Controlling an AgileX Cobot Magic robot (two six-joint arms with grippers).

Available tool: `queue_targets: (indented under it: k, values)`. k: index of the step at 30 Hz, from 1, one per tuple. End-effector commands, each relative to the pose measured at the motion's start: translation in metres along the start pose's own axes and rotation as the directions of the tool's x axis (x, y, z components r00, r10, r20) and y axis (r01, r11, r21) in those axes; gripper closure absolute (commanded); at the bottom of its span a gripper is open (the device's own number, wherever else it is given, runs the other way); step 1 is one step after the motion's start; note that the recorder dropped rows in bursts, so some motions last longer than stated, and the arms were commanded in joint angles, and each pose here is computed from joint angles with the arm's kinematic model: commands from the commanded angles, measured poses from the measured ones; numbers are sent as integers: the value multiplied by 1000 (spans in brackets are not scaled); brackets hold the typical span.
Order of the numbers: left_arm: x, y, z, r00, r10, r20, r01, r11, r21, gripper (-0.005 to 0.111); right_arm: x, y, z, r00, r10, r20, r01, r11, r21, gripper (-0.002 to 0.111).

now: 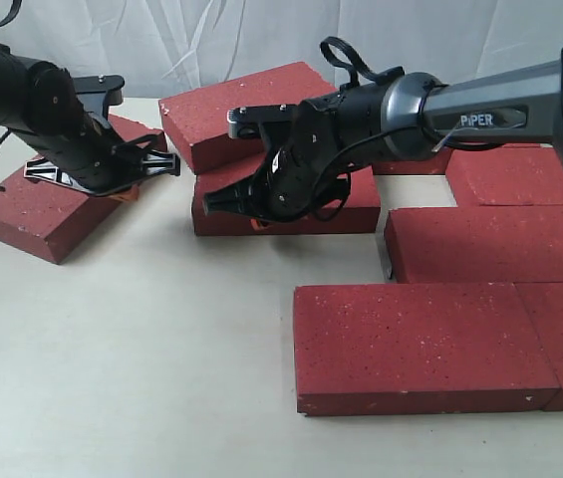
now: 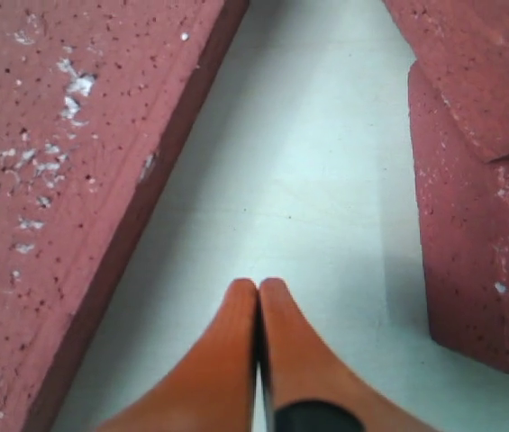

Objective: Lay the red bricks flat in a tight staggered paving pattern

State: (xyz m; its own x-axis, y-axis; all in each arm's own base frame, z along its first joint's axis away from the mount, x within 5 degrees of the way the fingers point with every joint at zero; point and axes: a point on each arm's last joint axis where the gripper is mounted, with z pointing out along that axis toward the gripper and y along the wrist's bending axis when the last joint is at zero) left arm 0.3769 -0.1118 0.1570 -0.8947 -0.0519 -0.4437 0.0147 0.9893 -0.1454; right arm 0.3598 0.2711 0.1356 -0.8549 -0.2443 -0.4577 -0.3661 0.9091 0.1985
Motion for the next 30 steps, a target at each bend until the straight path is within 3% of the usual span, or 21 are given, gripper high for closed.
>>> queue_targets:
  k: [1,18,26,30]
  values:
    - [-5,1,-3,999,17,39,-17,1000,-1,107,-3,2,-14,1000,-8,-7,8,1000,1,109]
    - [-10,-1,-4,996,22,92,-24,999,25,107,-7,-27,-23,997,29,-67,-24,998,63,109]
    - [-13,-10,-6,998,27,54,-35,989,144,107,-4,-29,-30,992,56,-109,-48,996,77,109]
    - [-17,-9,4,999,4,-43,7,966,257,107,-12,-41,-46,990,104,-92,-97,992,78,109]
